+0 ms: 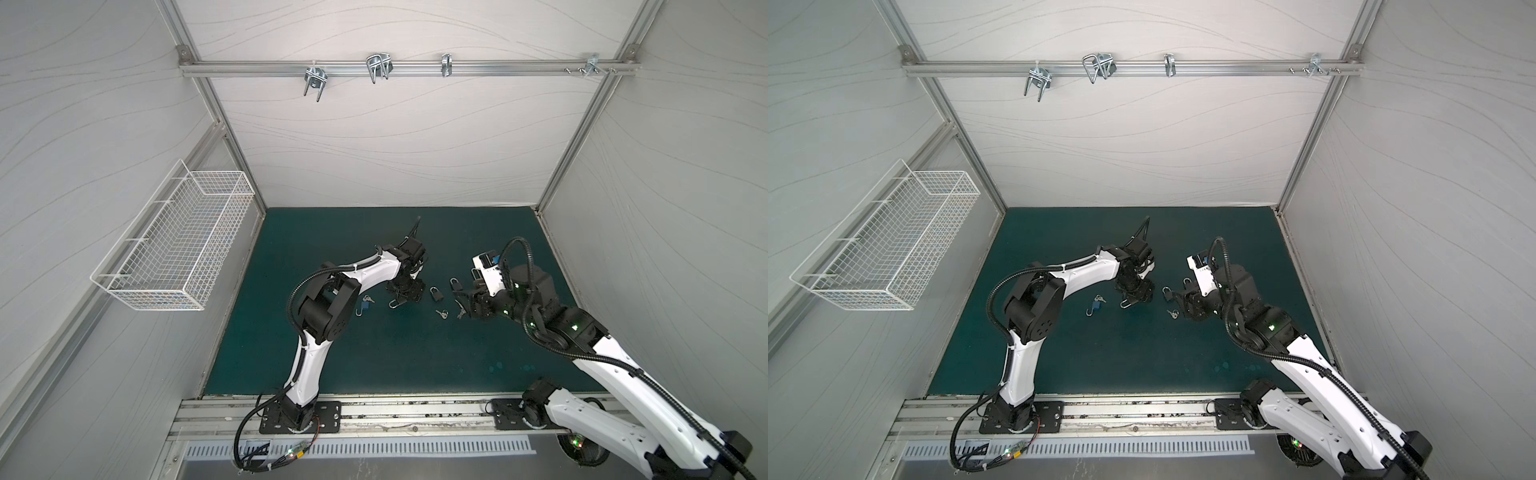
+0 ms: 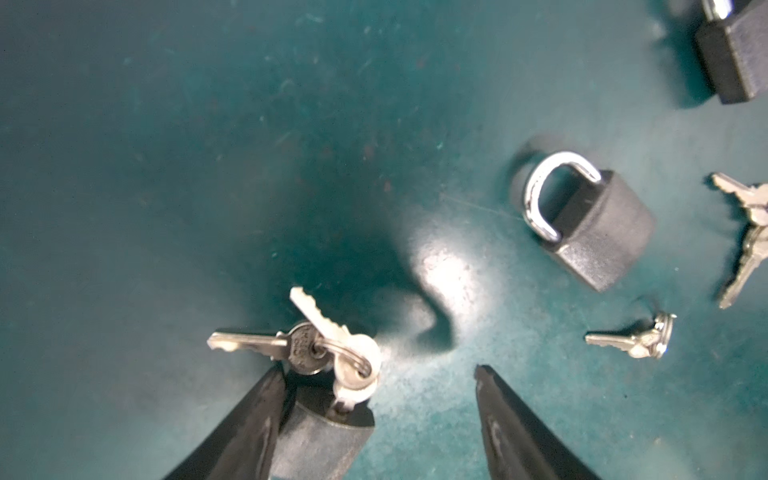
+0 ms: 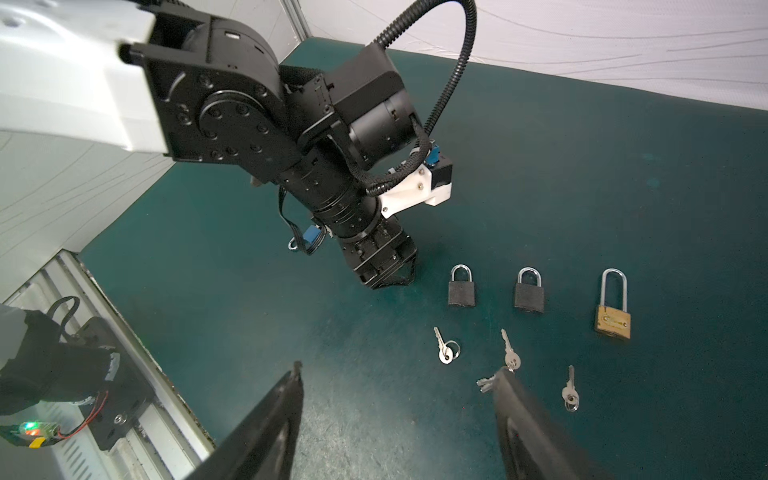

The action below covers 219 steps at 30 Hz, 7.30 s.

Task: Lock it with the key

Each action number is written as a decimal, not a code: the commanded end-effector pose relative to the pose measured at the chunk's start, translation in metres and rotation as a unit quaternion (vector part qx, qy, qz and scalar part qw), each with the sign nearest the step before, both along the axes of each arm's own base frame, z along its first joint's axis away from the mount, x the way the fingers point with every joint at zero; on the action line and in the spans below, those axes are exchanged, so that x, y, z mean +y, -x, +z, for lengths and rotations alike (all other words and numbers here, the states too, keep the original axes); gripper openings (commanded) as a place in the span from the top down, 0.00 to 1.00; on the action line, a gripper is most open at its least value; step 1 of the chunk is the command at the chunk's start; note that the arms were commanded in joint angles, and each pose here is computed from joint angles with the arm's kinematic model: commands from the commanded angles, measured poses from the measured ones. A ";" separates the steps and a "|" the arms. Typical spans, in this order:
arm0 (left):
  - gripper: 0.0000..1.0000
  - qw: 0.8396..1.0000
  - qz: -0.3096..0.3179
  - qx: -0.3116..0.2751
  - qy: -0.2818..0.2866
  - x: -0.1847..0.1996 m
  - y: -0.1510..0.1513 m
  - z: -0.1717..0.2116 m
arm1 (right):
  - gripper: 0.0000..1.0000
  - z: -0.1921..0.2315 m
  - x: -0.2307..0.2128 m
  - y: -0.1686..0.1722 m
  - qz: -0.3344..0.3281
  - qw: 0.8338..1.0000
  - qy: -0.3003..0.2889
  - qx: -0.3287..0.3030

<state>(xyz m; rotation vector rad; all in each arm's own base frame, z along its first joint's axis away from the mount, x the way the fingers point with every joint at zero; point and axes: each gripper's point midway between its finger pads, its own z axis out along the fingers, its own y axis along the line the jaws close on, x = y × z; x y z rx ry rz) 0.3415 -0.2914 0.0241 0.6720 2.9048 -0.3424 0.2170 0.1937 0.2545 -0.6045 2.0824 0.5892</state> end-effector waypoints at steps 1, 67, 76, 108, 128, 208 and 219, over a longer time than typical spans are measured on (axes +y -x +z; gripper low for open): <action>0.22 1.000 0.015 -0.024 -0.012 0.008 0.001 0.013 | 0.27 0.001 -0.007 -0.002 -0.018 1.000 0.005 -0.004; 0.22 0.827 0.432 -0.090 0.349 0.186 0.049 0.081 | 0.30 -0.203 0.167 -0.055 0.622 0.757 0.199 0.025; 0.22 0.826 0.433 -0.082 0.352 0.188 0.049 0.075 | 0.31 -0.220 0.169 -0.066 0.627 0.747 0.220 0.028; 0.24 0.827 0.429 -0.083 0.355 0.189 0.048 0.087 | 0.66 -0.248 0.154 -0.078 0.589 0.747 0.309 -0.004; 0.24 0.825 0.410 -0.116 0.372 0.190 0.066 0.138 | 1.00 -0.109 0.153 -0.060 0.373 0.908 0.169 -0.083; 1.00 0.902 0.007 -0.131 0.412 0.019 0.115 0.264 | 1.00 0.044 0.110 0.011 0.284 0.875 0.119 -0.372; 1.00 0.917 0.003 -0.112 0.383 0.020 0.119 0.243 | 1.00 0.076 0.117 0.013 0.282 0.856 0.102 -0.420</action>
